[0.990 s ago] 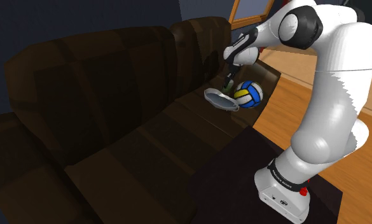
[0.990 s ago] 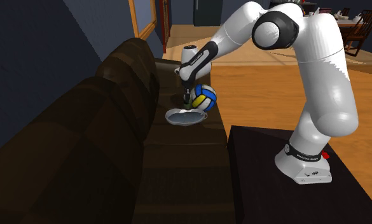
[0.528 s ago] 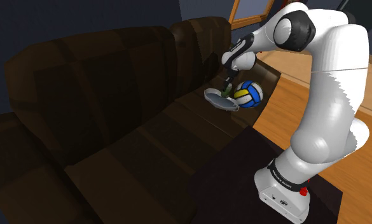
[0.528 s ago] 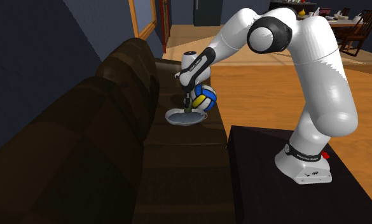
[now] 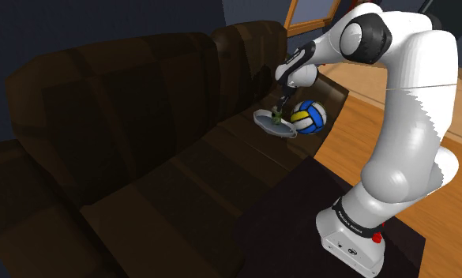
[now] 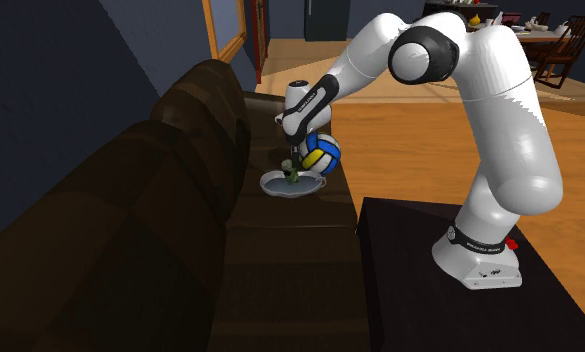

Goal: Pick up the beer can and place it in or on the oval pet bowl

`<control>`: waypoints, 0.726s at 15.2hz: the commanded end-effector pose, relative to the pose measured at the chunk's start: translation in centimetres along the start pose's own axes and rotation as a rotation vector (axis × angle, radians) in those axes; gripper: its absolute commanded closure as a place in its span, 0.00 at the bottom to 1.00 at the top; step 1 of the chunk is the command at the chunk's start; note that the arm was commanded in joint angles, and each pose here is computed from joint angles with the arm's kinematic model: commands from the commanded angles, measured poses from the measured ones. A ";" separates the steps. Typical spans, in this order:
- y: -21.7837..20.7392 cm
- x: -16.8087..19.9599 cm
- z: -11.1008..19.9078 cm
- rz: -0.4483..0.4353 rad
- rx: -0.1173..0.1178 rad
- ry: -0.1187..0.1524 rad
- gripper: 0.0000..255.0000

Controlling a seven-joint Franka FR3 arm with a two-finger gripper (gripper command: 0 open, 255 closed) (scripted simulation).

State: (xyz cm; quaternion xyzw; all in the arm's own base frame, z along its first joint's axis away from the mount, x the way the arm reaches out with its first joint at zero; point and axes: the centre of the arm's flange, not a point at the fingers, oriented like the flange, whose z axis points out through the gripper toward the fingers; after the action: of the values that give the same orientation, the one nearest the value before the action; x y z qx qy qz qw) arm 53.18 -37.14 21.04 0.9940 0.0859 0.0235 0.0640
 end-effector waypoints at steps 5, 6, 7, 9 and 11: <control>0.0 0.0 -2.6 0.000 0.000 0.000 0.00; 0.0 0.0 -4.0 0.000 0.000 0.000 0.00; 0.0 0.0 -5.0 0.000 0.000 0.000 0.00; 0.0 0.0 -5.0 0.000 0.000 0.000 0.00; 0.0 0.0 -5.0 0.000 0.000 0.000 0.00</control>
State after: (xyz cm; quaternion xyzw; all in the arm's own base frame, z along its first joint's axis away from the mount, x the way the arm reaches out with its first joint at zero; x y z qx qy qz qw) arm 52.87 -36.54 25.92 0.9940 0.0859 0.0237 0.0641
